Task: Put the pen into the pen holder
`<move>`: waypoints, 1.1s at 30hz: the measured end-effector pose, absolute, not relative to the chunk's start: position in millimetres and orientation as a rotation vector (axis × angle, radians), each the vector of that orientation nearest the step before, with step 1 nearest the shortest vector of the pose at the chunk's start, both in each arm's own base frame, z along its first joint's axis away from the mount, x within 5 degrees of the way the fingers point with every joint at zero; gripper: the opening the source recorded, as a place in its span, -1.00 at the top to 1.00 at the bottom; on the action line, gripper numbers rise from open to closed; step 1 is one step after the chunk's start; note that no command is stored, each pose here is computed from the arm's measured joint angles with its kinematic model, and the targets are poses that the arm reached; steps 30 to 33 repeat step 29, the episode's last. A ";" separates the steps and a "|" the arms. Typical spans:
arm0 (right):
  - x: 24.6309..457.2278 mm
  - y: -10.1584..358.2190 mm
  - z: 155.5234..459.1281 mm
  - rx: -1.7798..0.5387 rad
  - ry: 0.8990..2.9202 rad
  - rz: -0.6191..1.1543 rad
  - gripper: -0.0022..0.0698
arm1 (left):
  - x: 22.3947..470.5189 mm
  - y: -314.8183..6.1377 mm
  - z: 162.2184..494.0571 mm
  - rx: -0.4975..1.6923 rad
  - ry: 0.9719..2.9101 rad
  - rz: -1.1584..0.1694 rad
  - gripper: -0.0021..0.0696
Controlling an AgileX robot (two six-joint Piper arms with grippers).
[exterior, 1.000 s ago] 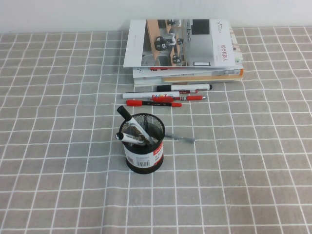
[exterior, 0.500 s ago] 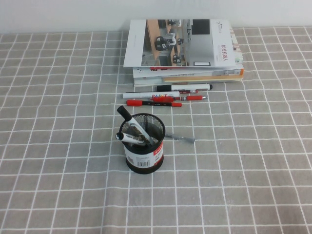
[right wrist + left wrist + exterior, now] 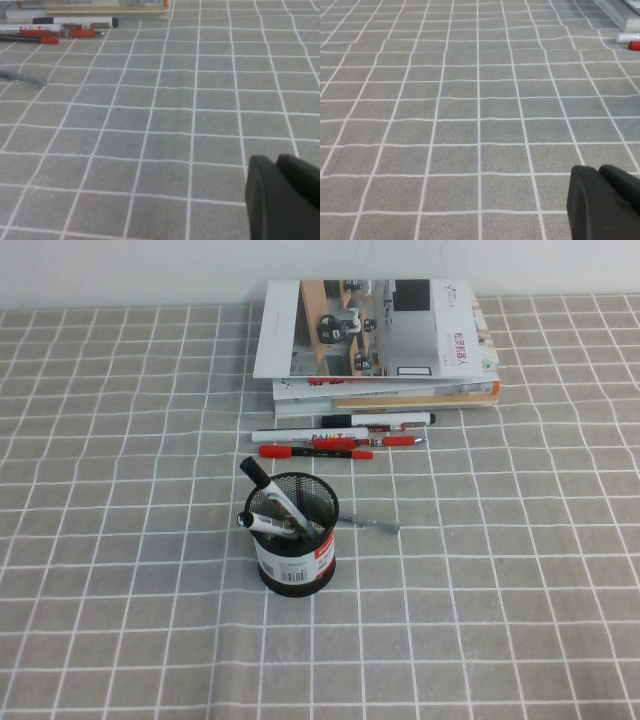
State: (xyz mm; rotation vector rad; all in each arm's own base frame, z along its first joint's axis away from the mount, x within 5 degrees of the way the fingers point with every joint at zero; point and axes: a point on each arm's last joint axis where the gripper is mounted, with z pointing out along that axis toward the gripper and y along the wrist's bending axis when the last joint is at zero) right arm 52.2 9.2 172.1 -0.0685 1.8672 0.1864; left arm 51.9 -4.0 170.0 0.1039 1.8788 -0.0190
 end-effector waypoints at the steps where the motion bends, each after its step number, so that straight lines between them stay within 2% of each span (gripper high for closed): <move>1: 52.2 9.3 172.1 -0.066 1.868 0.195 0.97 | 51.9 -4.0 170.0 0.104 1.879 -0.019 0.95; 33: 51.6 10.0 170.8 -0.049 1.885 0.232 0.97 | 51.9 -4.0 170.0 0.104 1.879 -0.019 0.95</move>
